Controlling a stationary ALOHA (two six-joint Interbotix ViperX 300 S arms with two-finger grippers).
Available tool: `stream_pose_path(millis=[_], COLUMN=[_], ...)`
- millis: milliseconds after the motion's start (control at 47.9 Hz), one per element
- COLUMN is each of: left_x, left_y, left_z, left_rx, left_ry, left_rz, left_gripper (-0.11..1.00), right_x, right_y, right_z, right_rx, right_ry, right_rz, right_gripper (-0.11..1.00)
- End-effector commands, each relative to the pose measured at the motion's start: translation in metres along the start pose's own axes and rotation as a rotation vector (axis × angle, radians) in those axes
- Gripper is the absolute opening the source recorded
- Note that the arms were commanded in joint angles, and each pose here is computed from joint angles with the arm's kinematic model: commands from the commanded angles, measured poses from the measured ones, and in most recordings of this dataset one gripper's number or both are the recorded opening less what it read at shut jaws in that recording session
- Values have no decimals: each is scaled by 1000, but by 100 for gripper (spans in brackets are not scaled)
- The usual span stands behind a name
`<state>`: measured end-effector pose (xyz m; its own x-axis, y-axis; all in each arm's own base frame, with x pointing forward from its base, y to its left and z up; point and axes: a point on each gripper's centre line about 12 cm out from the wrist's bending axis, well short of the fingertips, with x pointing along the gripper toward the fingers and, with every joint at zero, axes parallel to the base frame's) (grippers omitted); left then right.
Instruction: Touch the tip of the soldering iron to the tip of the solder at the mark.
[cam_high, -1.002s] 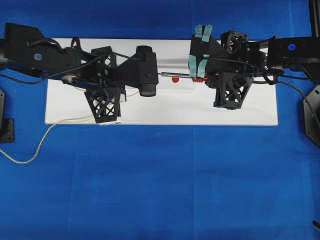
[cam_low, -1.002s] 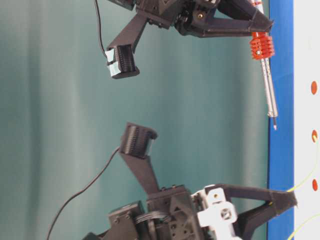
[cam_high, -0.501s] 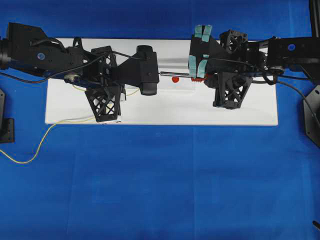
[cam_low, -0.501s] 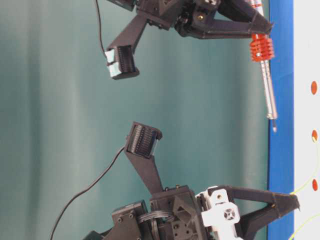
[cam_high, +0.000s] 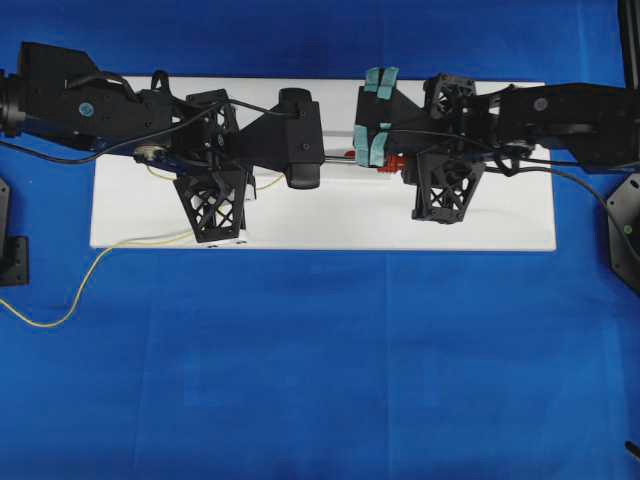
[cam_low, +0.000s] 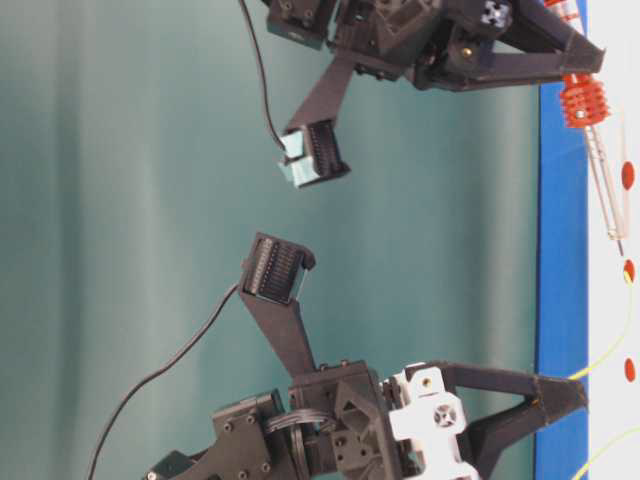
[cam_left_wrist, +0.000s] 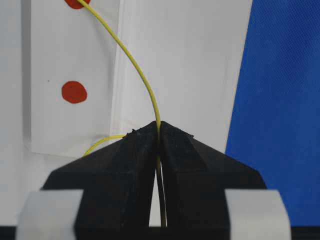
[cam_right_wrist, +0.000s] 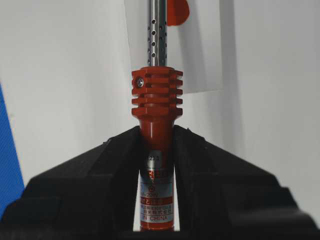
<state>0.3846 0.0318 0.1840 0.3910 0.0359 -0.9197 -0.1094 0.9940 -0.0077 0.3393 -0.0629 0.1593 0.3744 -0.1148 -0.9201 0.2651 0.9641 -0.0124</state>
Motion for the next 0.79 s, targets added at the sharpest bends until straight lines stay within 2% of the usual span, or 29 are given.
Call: stream_pose_path(millis=[0, 772], left_x=[-10, -11], left_y=[0, 0], left_z=[10, 10], left_rx=[1, 3], left_ry=[-34, -25], left_rz=[1, 1], left_gripper=[1, 1], right_x=[-5, -1], right_y=[1, 1], right_z=[11, 15], right_rx=[-3, -10], right_ry=[-35, -26], right_rz=[2, 0], right_gripper=[6, 6])
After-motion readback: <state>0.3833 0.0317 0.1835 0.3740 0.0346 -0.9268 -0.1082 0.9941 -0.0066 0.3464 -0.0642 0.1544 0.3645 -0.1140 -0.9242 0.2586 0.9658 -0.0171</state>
